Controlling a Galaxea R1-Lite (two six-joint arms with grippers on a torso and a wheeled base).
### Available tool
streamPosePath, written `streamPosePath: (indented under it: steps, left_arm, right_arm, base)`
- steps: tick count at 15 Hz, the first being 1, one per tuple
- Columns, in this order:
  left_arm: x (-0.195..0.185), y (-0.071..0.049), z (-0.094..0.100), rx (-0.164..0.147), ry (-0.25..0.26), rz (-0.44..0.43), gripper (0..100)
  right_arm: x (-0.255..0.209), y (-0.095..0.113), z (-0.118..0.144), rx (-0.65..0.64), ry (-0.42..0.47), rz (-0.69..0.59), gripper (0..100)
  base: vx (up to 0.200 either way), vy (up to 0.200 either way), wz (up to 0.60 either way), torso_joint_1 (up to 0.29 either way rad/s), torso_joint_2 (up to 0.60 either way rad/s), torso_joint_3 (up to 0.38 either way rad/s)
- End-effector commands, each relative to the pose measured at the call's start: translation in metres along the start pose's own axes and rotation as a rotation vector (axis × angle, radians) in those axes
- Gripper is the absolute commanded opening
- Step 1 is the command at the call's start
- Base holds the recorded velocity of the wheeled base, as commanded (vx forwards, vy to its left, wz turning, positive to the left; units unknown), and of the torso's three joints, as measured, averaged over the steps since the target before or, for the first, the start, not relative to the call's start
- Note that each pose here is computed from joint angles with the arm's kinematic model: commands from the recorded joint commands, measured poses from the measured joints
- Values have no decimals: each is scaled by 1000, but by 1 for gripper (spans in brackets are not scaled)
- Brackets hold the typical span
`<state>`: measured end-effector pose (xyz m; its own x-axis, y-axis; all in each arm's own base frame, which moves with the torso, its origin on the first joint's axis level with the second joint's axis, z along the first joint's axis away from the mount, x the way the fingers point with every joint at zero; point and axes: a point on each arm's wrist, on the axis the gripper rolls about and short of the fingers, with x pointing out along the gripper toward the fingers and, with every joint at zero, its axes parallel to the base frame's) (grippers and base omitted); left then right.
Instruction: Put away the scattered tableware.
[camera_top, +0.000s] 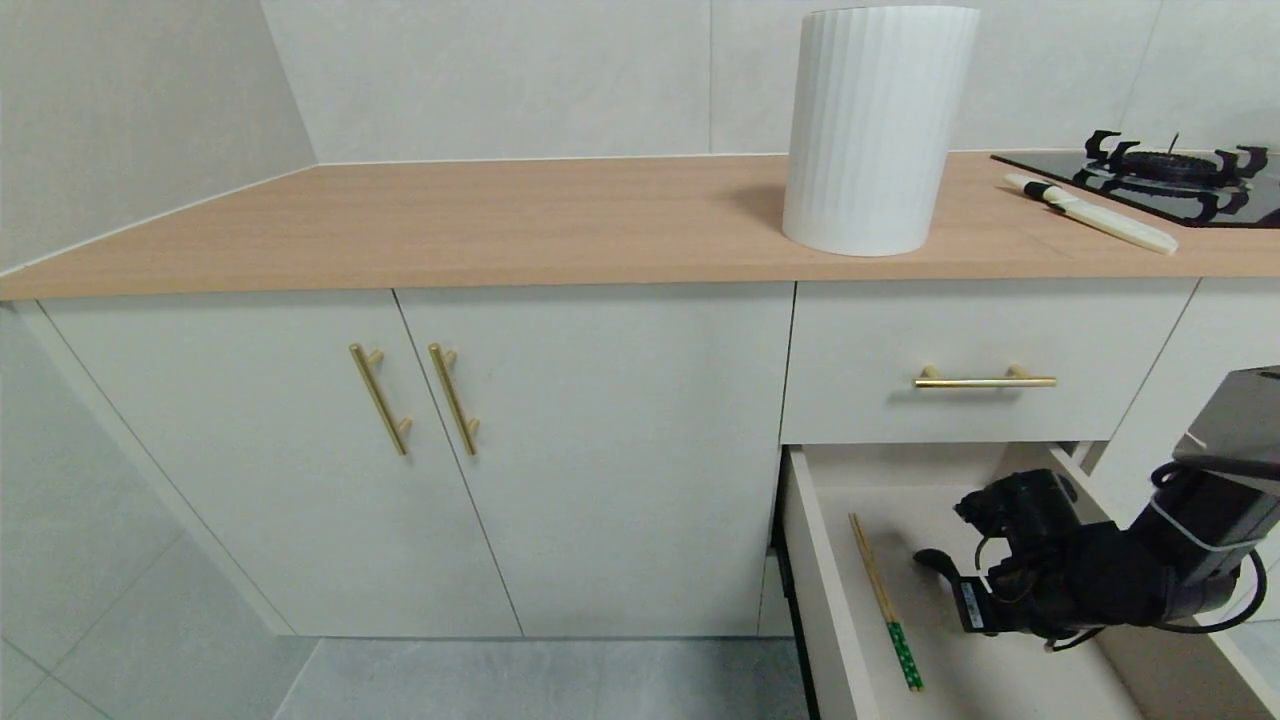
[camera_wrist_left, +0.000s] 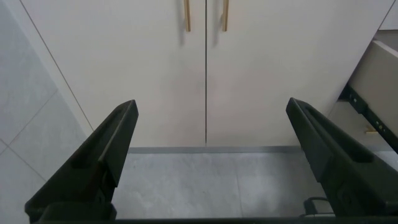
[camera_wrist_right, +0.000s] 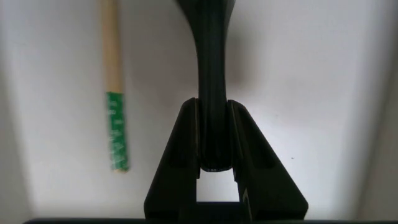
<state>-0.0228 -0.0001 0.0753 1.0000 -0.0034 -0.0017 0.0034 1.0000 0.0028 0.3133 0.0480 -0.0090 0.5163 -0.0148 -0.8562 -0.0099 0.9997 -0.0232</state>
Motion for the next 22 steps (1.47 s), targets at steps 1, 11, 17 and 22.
streamPosePath:
  steps: [1, 11, 17, 22]
  left_arm:
    - [0, 0, 0, 0, 0, 0, 100]
    - [0, 0, 0, 0, 0, 0, 100]
    - [0, 0, 0, 0, 0, 0, 100]
    - [0, 0, 0, 0, 0, 0, 100]
  right_arm:
    - [14, 3, -10, -12, 51, -4, 0]
    - [18, 3, -10, -3, 34, -25, 0]
    - [19, 3, -10, -4, 37, -28, 100]
    - [9, 2, -8, -1, 14, -27, 100]
  base:
    - [0, 0, 0, 0, 0, 0]
    - [0, 0, 0, 0, 0, 0]
    - [0, 0, 0, 0, 0, 0]
    - [0, 0, 0, 0, 0, 0]
